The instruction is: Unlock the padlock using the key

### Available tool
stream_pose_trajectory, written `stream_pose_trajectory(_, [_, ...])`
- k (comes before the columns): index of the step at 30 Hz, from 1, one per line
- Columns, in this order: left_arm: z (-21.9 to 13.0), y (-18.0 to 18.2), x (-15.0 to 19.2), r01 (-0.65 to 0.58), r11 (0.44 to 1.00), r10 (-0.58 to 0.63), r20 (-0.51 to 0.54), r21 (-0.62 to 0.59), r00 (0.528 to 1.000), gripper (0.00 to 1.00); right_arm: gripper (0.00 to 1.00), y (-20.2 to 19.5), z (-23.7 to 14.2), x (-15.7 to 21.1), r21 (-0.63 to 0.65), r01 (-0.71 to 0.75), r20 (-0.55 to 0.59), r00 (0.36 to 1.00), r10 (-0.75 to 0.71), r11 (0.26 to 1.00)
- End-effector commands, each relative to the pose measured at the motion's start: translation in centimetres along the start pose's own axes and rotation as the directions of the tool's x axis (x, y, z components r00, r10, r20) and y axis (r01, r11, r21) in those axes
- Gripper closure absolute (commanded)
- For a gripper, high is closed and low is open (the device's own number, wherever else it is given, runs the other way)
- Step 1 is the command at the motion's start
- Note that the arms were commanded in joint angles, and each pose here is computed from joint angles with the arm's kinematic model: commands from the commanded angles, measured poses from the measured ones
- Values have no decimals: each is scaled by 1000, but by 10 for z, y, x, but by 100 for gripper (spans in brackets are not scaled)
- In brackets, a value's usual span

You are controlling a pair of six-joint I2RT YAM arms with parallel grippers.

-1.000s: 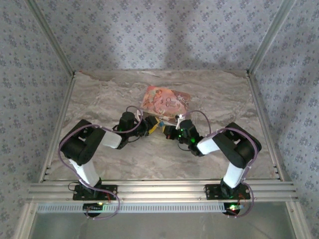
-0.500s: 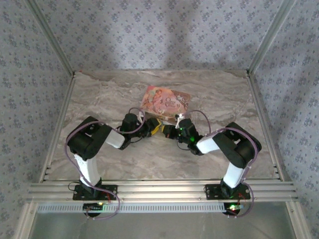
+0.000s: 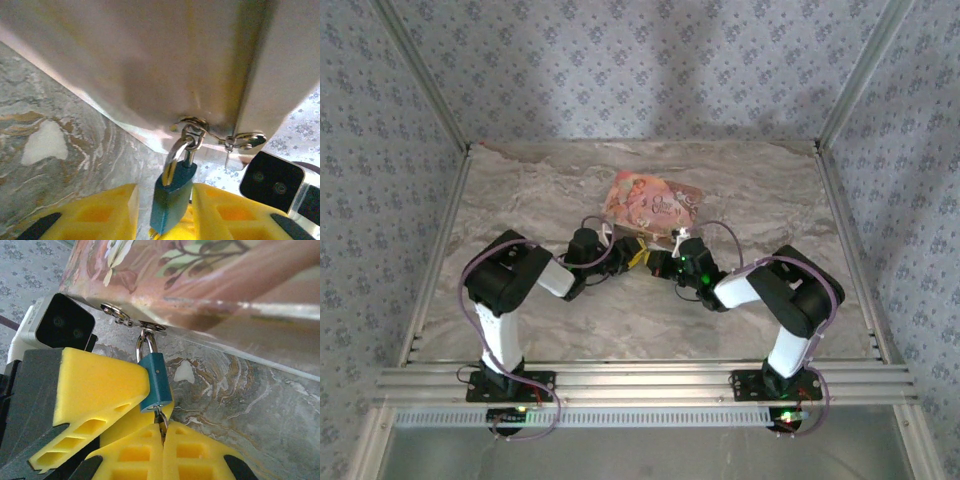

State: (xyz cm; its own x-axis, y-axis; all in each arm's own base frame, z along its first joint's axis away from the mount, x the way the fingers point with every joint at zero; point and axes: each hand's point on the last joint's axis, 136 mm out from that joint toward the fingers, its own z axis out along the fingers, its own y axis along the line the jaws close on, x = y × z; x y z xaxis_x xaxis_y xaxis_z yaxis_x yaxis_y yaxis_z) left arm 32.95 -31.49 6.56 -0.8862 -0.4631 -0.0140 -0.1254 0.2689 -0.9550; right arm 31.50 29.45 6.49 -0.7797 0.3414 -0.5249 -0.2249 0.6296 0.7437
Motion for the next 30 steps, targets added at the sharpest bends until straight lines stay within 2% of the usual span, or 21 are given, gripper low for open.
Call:
stream_pose_trajectory(1, [6,-9,-2,-10,999,10,7,34,1000,70,100,26,-2,-12,-72,-4,18,1000,5,997])
stream_pose_trajectory(9, [5,-10,-3,-7,999,7,13,36,1000,82,99,28,-5,-14,-83,-9,22,1000,11,996])
stream_pose_trajectory(14, [3,-13,-3,-6,999,5,19,32,1000,90,77,19,-14,-16,-51,-6,39,999,8,999])
stream_pose_trajectory(22, [2,-19,-2,14,999,-15,17,29,1000,97,57,8,-32,-22,7,27,64,998,-27,1000])
stream_pose_trajectory(30, [-3,-25,-2,23,1000,-23,23,20,999,100,37,17,-63,-47,83,212,103,970,-220,974])
